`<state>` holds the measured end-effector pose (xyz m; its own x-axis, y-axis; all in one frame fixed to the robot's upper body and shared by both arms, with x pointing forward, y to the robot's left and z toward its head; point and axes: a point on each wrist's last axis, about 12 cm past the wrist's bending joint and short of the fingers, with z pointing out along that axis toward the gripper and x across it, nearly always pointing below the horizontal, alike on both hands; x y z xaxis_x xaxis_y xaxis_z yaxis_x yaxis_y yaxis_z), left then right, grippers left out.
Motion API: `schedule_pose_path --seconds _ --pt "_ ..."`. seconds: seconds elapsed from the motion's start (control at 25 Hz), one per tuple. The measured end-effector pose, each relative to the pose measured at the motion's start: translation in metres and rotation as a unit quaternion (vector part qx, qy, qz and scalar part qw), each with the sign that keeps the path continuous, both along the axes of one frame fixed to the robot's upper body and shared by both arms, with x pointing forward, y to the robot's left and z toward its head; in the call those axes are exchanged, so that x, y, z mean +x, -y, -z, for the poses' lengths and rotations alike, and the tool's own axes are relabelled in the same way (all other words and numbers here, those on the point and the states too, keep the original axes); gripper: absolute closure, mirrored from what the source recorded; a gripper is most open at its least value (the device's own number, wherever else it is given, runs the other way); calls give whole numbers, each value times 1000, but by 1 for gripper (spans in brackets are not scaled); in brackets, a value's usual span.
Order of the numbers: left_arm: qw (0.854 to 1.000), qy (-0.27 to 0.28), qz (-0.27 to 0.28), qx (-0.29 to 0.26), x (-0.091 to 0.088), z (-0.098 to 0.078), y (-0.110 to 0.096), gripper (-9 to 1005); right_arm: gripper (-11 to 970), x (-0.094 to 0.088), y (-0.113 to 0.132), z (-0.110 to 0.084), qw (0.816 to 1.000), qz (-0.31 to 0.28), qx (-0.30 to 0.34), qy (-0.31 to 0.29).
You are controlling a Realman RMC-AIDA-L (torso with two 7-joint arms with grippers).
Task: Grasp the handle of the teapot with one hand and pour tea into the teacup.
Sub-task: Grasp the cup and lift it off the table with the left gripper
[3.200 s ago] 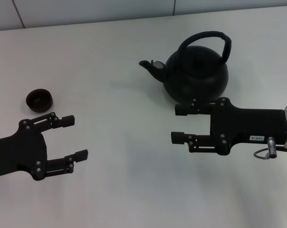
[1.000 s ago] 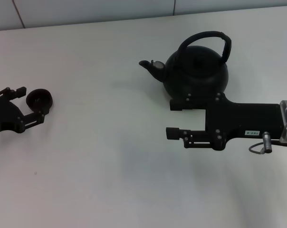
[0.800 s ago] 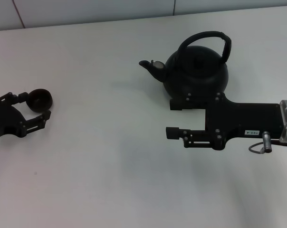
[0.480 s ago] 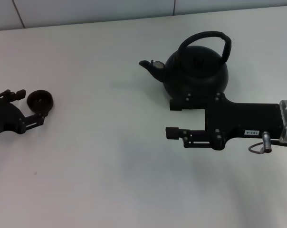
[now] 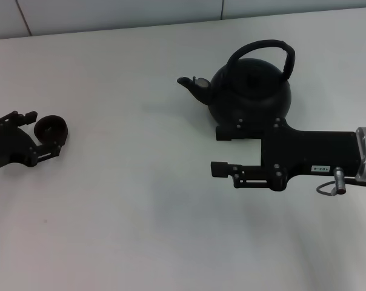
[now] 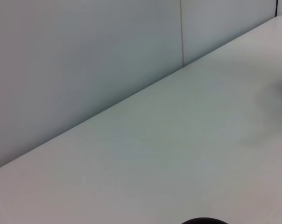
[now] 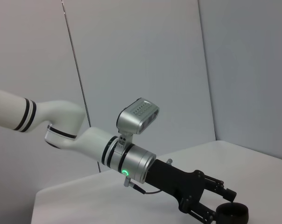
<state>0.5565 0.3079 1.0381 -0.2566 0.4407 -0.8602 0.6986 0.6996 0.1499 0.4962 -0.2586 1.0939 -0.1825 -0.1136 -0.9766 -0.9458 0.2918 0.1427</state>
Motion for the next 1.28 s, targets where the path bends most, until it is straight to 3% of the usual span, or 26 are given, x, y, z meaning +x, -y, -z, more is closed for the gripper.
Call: schedule_pose_path --seconds 1.08,1.28 --pt "999 -3 6 41 5 7 9 239 281 3 -3 -2 1000 -2 8 2" --pt "999 -2 4 43 6 6 8 299 282 3 -3 -2 1000 -2 8 2"
